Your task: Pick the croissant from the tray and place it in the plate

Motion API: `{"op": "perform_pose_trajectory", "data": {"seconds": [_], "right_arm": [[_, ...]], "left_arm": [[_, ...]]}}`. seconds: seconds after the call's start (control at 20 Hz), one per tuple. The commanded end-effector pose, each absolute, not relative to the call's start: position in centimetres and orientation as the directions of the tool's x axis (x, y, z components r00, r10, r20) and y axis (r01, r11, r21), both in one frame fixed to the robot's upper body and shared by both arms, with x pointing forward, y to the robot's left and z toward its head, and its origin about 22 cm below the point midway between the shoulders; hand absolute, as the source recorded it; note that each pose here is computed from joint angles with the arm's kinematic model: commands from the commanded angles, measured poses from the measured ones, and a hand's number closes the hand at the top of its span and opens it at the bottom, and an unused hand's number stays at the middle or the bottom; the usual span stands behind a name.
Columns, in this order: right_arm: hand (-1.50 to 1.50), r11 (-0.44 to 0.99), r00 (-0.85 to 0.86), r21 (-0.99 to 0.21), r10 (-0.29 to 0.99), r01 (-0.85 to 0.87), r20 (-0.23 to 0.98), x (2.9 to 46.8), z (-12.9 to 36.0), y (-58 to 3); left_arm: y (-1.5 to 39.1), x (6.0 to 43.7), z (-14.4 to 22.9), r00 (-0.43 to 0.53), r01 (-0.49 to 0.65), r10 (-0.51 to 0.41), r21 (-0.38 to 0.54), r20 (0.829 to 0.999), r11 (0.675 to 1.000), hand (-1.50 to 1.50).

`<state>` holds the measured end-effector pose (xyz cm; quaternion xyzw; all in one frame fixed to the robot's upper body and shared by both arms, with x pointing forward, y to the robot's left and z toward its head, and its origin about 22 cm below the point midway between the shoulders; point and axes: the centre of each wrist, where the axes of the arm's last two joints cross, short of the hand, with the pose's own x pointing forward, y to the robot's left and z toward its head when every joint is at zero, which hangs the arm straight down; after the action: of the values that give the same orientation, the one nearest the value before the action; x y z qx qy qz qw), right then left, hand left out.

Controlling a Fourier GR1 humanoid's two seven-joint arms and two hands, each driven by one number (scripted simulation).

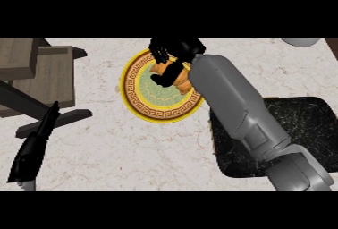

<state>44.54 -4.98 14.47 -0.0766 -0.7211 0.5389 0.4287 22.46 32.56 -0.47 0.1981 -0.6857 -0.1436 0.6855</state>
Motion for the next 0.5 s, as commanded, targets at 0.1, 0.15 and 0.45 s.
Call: {"op": "perform_pose_trajectory", "data": {"seconds": [0.1, 0.15, 0.45], "right_arm": [[1.50, 0.531, -0.422, -0.724, 0.590, -0.440, 0.689, 44.1, 11.3, -5.3], [-1.50, 0.523, -0.399, -0.731, 0.615, -0.439, 0.680, 44.5, 11.8, -5.2], [-1.50, 0.558, -0.402, -0.710, 0.586, -0.431, 0.704, 44.4, 10.9, -5.4]], "left_arm": [[32.6, 23.9, 0.2, -0.005, -0.043, -0.486, 0.485, 0.874, 0.873, 0.00], [32.0, 23.0, -0.1, -0.004, -0.029, -0.468, 0.467, 0.884, 0.884, 0.00], [32.2, 23.4, 0.5, -0.001, -0.065, -0.480, 0.479, 0.877, 0.875, 0.00]]}}
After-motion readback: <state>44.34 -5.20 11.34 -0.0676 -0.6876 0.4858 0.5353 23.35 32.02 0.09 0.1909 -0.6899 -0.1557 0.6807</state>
